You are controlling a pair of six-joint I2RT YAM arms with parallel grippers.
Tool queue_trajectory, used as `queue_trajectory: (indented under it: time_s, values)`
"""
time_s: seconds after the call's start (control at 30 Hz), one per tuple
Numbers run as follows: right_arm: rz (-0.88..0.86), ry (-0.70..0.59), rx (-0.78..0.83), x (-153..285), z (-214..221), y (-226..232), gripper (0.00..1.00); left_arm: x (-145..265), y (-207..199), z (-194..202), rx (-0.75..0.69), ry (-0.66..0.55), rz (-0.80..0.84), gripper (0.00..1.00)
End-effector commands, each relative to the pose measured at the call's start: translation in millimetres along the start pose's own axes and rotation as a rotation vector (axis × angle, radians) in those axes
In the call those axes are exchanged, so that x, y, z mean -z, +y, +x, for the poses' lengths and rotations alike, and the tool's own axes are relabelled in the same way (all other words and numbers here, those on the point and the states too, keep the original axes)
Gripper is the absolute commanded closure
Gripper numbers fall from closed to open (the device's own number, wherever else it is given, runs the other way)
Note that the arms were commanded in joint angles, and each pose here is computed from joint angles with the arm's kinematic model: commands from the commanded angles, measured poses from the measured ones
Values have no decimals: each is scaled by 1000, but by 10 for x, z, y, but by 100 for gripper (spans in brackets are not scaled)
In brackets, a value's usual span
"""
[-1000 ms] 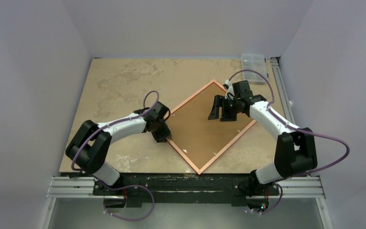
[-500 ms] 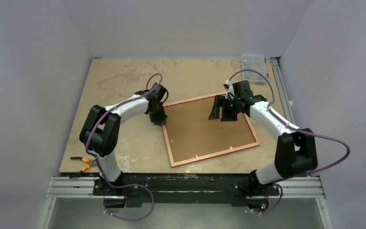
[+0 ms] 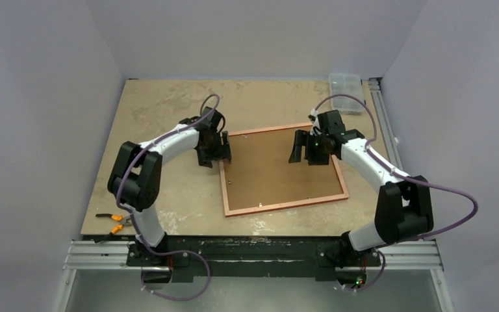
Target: Put the photo into the frame
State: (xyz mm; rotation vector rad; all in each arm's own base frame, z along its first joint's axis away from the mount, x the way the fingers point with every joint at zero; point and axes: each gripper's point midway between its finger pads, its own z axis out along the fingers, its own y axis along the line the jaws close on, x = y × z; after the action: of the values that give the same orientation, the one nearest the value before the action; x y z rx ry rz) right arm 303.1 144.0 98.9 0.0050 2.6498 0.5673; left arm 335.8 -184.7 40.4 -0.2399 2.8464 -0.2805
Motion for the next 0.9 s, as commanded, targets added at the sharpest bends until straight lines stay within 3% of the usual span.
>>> queue_trajectory:
  time_s: [0.0,0.17,0.33,0.5,0.87]
  values:
    - [138,-105,-52,126,-156,-262,20,340,-232,148,68,-31,204,29]
    - [330,-236,-147,302,-369,-694,3,368,-264,500,123,24,323,26]
    - [494,-279,-260,449,-404,-1217,1,398,-255,673,142,50,372,23]
    - [462,-240,-413,254,-267,-1636,2,378,-272,697,153,48,392,22]
    - [194,-32,-417,-253,141,-1341,3,212,-276,575,141,45,340,23]
